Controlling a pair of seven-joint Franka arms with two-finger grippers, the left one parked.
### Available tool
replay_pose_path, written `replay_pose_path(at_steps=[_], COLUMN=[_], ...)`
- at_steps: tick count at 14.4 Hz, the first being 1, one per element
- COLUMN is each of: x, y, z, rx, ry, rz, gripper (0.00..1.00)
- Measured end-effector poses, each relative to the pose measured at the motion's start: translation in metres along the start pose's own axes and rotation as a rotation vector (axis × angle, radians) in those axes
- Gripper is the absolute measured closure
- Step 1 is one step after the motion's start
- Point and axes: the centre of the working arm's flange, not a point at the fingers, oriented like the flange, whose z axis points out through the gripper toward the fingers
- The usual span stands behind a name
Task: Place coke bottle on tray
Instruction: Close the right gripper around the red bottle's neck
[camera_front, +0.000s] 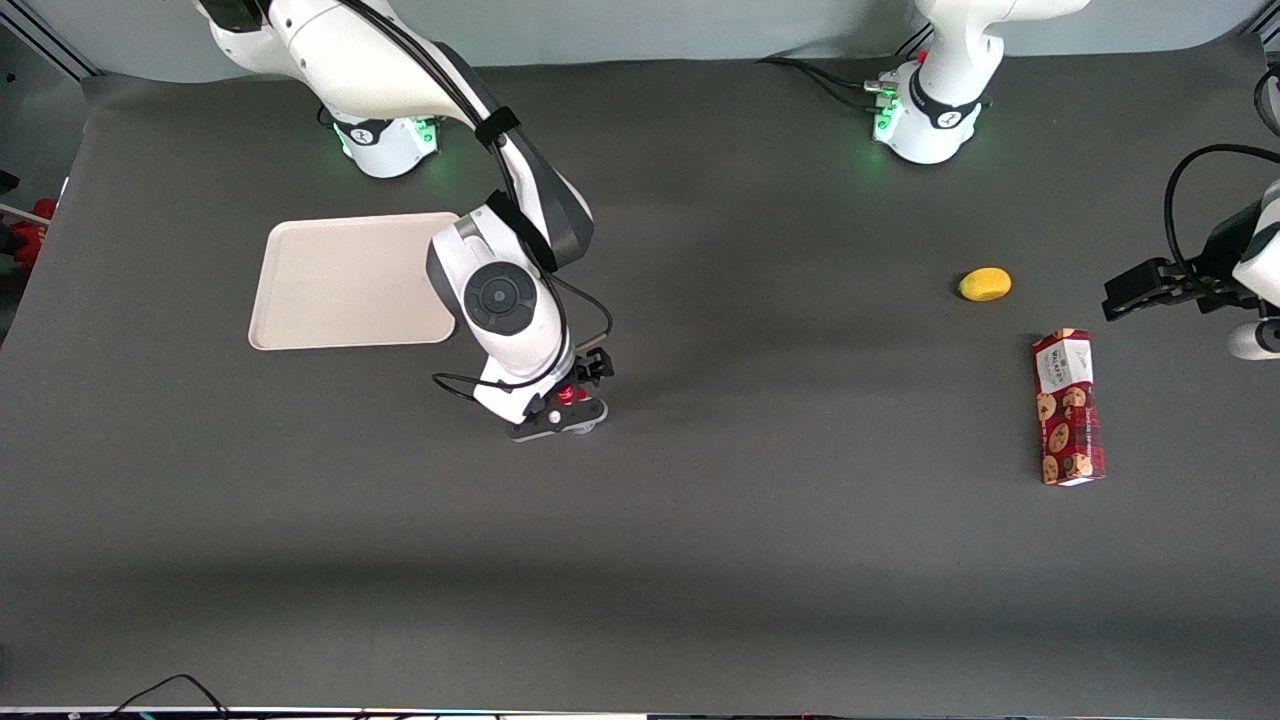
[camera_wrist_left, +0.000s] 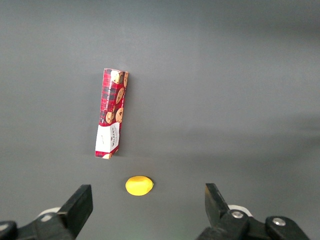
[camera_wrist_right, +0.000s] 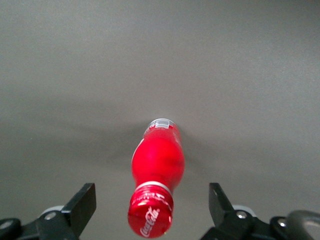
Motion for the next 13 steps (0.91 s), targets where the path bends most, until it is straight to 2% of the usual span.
replay_pose_path(at_steps=[7,9,13], x=[-0.002,-0.003,-0.004], y=[0.003,0.002,-0.001], z=[0.02,0.021,0.019], rx=[-0.002,0.0,0.004], ry=[0.007,0.009,0.011], rz=[0.004,0.002,-0.002], gripper=[0.0,0.03,0.46])
